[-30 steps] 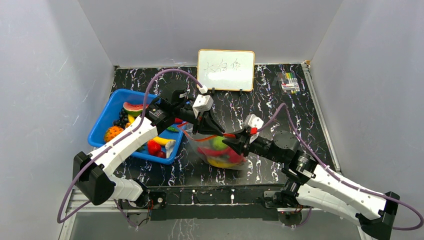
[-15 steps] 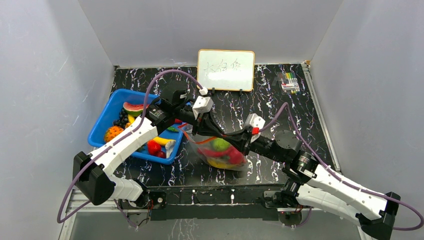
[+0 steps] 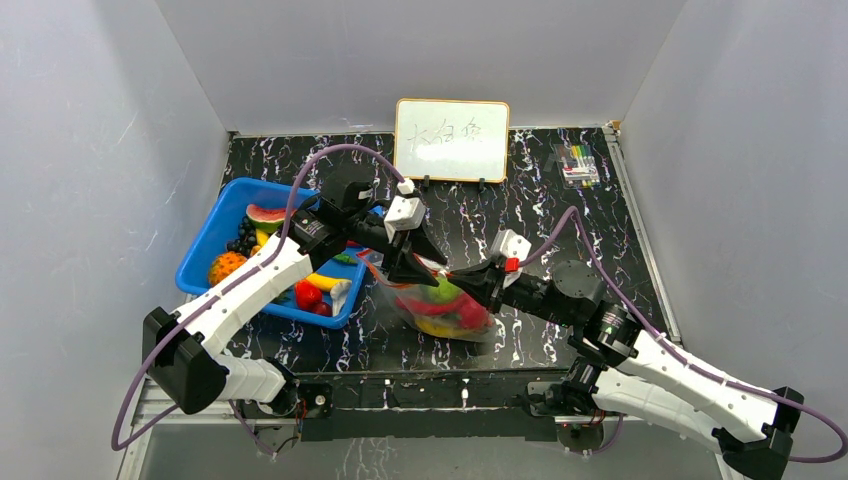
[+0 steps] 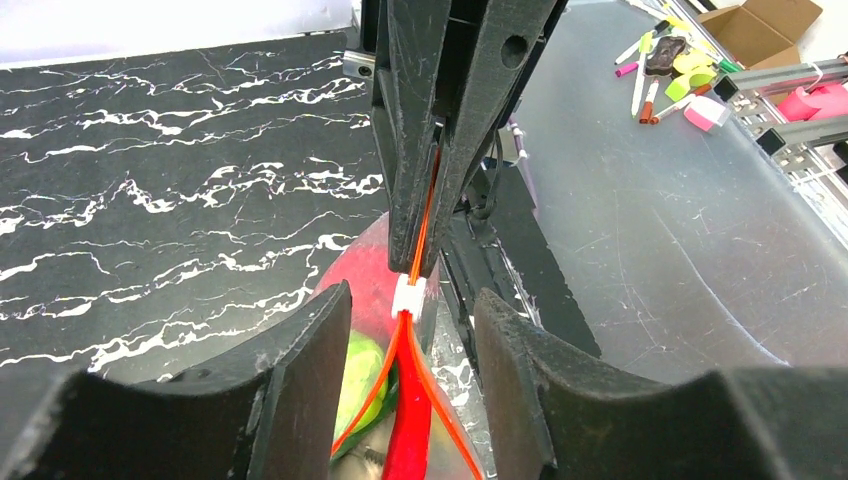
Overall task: Place the food in the zip-top bag and seal the zipper
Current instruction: Zip the zipper food storage bag at the center of the board.
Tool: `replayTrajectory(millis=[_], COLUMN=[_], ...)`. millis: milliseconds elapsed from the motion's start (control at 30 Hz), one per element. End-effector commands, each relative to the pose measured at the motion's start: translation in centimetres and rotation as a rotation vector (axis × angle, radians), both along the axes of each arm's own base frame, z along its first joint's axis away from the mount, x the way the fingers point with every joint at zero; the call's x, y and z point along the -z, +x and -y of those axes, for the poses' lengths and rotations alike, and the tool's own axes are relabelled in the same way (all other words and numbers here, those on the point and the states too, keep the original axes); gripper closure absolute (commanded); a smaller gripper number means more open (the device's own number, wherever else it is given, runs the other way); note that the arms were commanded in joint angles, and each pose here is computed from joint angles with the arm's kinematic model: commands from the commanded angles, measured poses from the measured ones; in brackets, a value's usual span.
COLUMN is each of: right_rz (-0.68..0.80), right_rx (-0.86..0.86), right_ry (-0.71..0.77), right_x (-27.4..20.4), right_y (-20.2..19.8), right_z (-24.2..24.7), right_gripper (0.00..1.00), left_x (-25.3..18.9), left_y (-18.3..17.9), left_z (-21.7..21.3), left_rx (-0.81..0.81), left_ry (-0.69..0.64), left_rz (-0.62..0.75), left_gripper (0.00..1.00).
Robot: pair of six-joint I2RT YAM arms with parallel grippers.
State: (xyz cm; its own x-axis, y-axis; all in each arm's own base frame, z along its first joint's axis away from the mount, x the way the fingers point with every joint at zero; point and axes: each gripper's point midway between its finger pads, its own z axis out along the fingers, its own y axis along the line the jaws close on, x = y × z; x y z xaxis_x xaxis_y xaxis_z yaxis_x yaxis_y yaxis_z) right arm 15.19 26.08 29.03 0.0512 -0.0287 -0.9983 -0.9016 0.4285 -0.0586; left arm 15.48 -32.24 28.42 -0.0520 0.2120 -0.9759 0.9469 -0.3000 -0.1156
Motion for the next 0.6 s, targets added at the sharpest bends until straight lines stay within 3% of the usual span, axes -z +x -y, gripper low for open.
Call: replayTrajectory(millis=[0,333,367,467,567], right_rz=[0.083,0.075,0.075,0.077,0.078], right_rx=[-0.01,-0.016,-0.015,-0.013,-0.013], right_ry=[0.088,0.101,0.102,0.106,0.108], right_x=[-4.08,-4.23,-4.26,-4.33,-4.42], right_y=[-0.28,-0.33,-0.31,-0.28,-0.22], right_z=[0.19,-0.01,0.0,0.0,-0.07], right_gripper=[1.0,1.0,1.0,1.0,1.0], left_x=[-1.7,-2.08,-2.02,-1.75,-1.52], left_y=[-0.29,-0.5,-0.55,-0.62,-0.53], left_z=[-0.37,0.01,0.0,-0.02,0.02], left_rx=[0.006,0.042,0.045,0.046,0.047], left_ry=[-0.042,-0.067,-0.067,-0.062,-0.058], left_rz=[0.059,0.032,0.03,0.023,0.023], left_gripper=[0.56,0.82,0.81,0.64,0.62])
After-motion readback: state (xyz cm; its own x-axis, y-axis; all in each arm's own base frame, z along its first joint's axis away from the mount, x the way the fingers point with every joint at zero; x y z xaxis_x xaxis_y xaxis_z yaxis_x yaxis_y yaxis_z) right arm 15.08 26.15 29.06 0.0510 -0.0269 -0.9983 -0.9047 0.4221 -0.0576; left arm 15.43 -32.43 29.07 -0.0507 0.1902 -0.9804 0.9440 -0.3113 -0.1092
